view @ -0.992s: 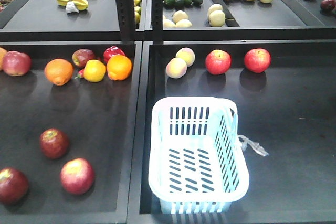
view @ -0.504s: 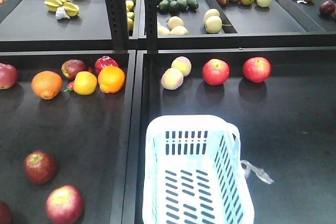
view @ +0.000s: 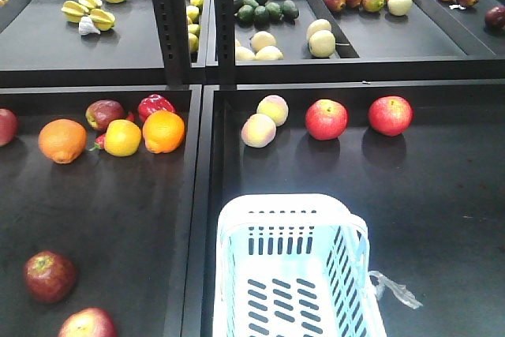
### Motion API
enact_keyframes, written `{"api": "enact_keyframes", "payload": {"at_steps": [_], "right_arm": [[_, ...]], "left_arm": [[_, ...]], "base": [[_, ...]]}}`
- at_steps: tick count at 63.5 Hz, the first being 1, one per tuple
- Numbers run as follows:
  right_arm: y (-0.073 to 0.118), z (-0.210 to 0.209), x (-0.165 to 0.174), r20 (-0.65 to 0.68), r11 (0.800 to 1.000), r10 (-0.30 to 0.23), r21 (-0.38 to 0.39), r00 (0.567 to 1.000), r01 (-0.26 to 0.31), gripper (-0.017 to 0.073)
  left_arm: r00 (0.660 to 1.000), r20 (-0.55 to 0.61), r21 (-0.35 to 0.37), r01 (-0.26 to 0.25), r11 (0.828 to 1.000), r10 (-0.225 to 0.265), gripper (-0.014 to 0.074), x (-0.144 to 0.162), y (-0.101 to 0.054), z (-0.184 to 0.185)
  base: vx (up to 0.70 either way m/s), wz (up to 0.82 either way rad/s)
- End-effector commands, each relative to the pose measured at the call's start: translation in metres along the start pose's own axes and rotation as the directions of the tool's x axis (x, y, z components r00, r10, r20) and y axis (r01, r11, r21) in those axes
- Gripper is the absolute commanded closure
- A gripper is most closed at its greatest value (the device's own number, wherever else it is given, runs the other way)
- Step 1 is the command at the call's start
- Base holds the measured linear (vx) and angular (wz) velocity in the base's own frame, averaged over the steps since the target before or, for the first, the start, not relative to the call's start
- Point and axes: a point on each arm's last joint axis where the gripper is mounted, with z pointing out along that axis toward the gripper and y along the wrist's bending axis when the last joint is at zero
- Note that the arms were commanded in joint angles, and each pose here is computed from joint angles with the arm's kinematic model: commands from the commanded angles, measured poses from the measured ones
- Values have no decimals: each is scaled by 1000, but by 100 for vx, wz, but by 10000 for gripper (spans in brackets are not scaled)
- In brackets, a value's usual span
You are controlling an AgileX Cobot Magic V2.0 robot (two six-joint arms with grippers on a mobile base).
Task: Pick three apples into basket with both arms
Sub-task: 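Turn the base and approach the table holding the light-blue basket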
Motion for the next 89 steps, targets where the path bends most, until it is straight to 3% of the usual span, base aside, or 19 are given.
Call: {"api": "enact_keyframes", "payload": {"at_steps": [1,62,73,89], "right_arm": [[0,-1,-2,69,1000,-6,-4,998,6,568],[0,-1,-2,69,1000,-6,-4,998,6,568],[0,-1,-2,69,1000,-6,-4,998,6,568],[0,-1,-2,69,1000,-6,-4,998,6,568]], "left_arm": [[997,70,9,14,1000,-15,600,0,0,-1],[995,95,13,14,1000,-15,600,-5,-1,-1],[996,85,15,28,999,-29,600,-29,-4,-5],[998,44,17,36,999,-37,600,-99,-15,-2]], "base": [[3,-2],[0,0],[0,0],[0,0]]}}
